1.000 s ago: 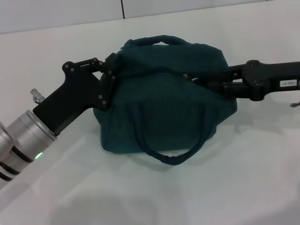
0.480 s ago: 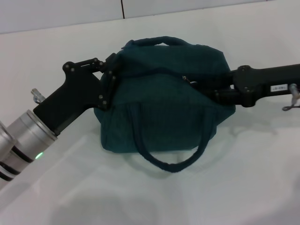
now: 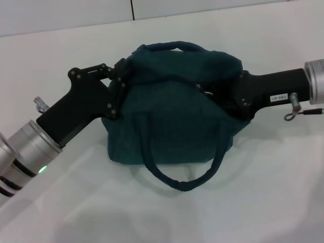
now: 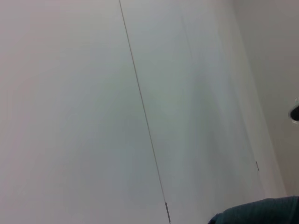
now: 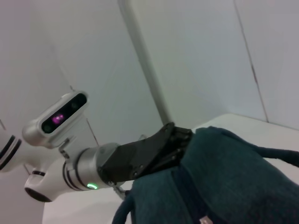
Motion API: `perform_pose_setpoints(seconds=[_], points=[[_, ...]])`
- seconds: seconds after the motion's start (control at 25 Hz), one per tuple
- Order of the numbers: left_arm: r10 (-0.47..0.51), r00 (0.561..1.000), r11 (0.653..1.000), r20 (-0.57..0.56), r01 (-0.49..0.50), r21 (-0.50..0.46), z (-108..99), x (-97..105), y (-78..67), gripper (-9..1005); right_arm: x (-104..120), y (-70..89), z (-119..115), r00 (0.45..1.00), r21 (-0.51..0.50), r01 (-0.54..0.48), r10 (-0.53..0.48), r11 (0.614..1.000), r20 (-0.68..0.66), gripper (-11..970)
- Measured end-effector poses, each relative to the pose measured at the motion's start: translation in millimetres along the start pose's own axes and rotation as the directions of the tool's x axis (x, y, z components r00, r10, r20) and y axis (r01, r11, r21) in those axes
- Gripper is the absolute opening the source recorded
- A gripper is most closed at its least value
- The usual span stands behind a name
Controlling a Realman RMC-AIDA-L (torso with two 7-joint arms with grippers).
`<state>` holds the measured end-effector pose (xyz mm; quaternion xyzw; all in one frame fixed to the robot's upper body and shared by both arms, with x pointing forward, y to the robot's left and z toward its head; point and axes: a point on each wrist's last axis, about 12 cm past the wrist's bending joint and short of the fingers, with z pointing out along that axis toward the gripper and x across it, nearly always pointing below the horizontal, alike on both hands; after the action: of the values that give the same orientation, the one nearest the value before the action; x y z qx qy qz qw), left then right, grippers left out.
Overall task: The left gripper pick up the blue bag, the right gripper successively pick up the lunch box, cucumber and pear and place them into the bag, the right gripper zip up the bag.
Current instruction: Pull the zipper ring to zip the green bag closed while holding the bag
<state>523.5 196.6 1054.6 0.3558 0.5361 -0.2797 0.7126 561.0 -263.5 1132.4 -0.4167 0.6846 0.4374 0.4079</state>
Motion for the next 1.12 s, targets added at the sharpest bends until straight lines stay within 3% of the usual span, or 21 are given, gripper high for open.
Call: perform_pose_setpoints(seconds=[0.12,1.0,1.12], points=[[-0.001,1.000,1.000,0.000,0.001,0.000,-1,0,-0.6,54,0,1.9,1,1.000,-0.010,0.006,-0.006,1.000,-0.004,407],[0.001,1.000,1.000,-0.009,-0.001,0.006,-5,1,-0.9,54,1,17.1,-17,0.988,-0.002,0.092,-0.091,0.996,0.126,9],[0.002,1.000,1.000,-0.016,-0.002,-0.004,-6,2,1.4,54,5,18.4,-22,0.985,0.016,0.096,-0.097,0.995,0.141,7]])
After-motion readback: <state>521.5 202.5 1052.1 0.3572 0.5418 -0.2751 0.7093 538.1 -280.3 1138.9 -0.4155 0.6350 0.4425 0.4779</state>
